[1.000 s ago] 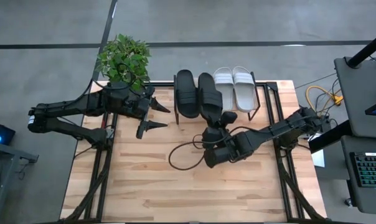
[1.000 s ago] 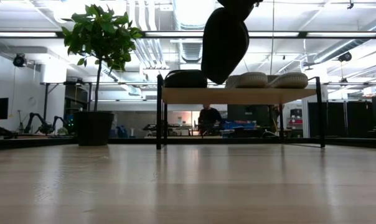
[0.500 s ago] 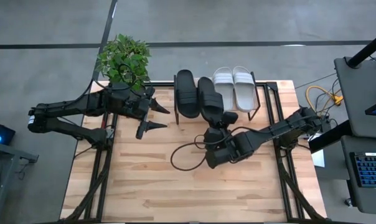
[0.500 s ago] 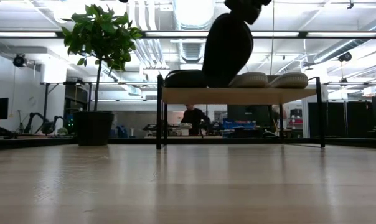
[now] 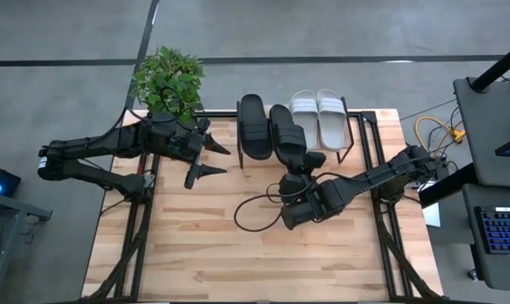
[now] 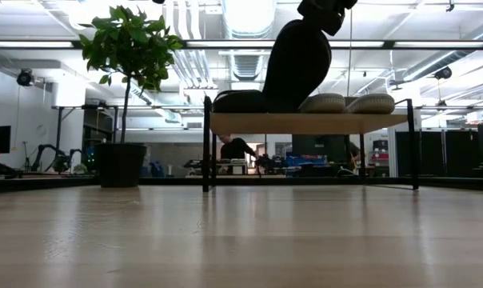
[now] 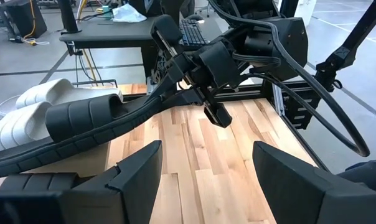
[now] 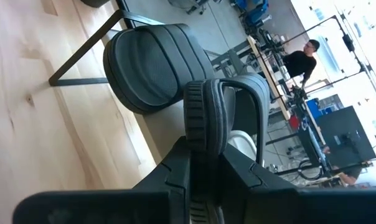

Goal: Pick and place slides into the shelf
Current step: Put the black slide on the shelf

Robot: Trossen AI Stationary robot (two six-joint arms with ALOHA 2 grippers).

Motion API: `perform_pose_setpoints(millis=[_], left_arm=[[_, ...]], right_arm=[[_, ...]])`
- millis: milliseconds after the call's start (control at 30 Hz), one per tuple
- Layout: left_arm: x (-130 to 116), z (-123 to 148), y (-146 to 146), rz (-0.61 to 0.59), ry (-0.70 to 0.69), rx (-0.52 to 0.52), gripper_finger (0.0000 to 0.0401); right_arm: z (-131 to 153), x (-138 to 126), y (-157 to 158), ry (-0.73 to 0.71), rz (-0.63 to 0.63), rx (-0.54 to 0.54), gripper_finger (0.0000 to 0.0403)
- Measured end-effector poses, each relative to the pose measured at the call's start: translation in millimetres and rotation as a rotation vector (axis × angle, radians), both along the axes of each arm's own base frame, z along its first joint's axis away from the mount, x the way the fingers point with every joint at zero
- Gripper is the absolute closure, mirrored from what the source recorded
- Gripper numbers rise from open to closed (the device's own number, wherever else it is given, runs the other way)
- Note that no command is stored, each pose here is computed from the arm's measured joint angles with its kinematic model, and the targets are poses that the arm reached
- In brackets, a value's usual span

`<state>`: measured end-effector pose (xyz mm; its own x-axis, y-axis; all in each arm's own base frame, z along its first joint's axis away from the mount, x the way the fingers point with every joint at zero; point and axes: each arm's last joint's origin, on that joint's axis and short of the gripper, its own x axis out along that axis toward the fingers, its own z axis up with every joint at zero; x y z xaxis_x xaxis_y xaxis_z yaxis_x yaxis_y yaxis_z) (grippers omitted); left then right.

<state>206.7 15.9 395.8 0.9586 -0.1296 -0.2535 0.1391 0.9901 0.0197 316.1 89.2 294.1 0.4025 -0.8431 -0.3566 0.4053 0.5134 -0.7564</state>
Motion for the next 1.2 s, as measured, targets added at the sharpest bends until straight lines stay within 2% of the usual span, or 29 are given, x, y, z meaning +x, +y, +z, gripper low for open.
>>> perform_pose_setpoints(millis=[333, 633, 1200], left_arm=[[0.0, 0.0, -0.1, 0.0, 0.0, 0.0, 0.0166], [0.0, 0.0, -0.1, 0.0, 0.0, 0.001, 0.0166], [0.0, -0.2, -0.4, -0.008, 0.001, -0.001, 0.0166]], right_arm=[[1.1, 2.6, 6.0, -0.066, 0.008, 0.018, 0.0364], [-0.1, 9.0, -2.6, -0.123, -0.028, 0.012, 0.0364], [-47.9, 2.1, -7.1, -0.046, -0.019, 0.027, 0.0365]])
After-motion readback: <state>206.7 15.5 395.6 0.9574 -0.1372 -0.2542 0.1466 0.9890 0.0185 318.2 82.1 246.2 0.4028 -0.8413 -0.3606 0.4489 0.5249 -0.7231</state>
